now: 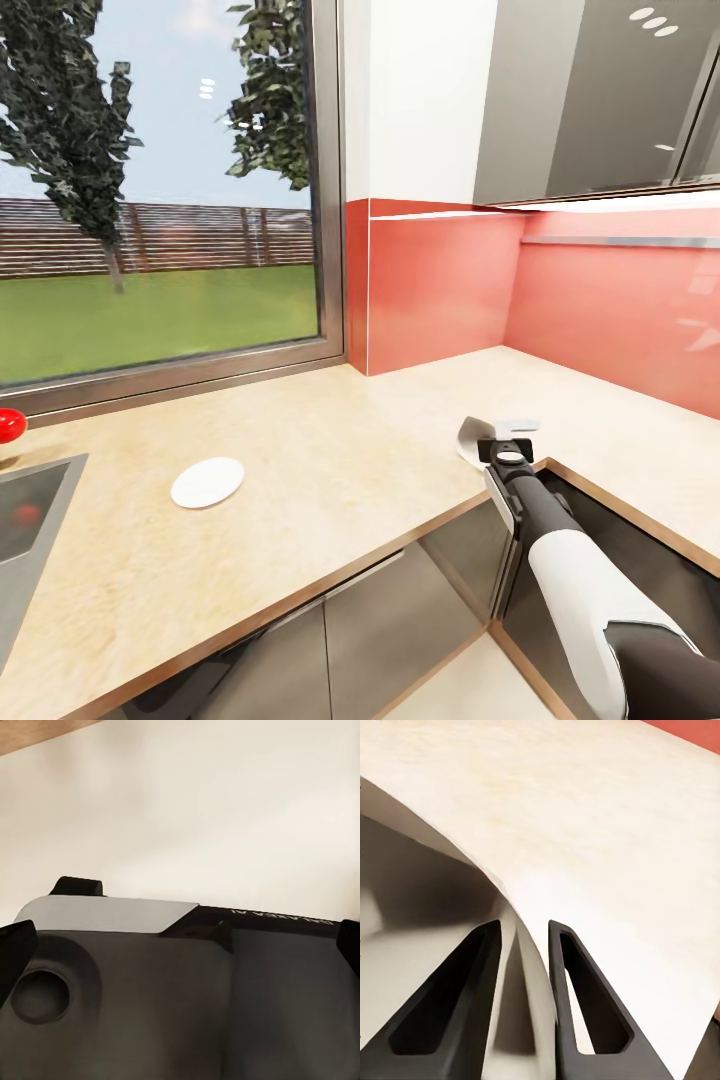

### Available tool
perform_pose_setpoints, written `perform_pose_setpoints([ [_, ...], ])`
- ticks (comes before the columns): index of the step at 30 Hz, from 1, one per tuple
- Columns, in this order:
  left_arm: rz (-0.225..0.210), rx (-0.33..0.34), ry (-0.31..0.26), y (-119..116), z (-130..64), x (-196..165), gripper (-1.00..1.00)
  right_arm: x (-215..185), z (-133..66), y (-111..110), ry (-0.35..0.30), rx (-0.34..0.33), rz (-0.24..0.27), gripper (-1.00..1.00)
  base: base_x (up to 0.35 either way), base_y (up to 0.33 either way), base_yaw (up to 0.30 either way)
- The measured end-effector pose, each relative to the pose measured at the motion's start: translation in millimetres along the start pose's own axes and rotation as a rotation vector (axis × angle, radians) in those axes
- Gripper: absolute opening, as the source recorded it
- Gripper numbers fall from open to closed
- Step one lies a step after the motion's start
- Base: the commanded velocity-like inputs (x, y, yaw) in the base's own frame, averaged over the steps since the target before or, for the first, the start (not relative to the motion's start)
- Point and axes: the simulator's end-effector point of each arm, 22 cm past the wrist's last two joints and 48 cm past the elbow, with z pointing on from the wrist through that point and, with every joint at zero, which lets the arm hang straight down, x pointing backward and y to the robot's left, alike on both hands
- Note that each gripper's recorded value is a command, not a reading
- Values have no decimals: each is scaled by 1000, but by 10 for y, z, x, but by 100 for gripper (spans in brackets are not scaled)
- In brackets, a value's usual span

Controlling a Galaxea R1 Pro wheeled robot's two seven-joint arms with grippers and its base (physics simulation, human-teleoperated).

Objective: Set up a coffee station on the kitchen countertop: keep the coffee maker on the countertop, move the bottle of coffee from the kitchen shelf to the counter next to the coffee maker, place a paper coffee filter on top of the coffee maker, put the saucer next to the coffee maker with the coffee cup on the saucer, and place the electric kettle next to the coffee maker.

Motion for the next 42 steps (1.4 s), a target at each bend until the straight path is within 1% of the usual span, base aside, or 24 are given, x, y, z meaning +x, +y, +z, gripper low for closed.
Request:
perform_pose_setpoints([
  [11,2,2,-1,-19,-31,-16,100,-16,-8,5,4,-5,9,-100,0,0,0],
  [23,3,3,1,-47,-218,-72,100,-198,-65,-38,4,-5,9,-100,0,0,0],
  [29,2,2,0,-45,-219,-73,100,-198,-65,-38,4,-5,9,-100,0,0,0],
  [34,3,3,1,-56,-295,-94,100,-271,-90,-55,4,-5,9,-100,0,0,0],
  [42,3,3,1,-57,-295,-95,100,-271,-90,-36,5,-13,9,-100,0,0,0],
])
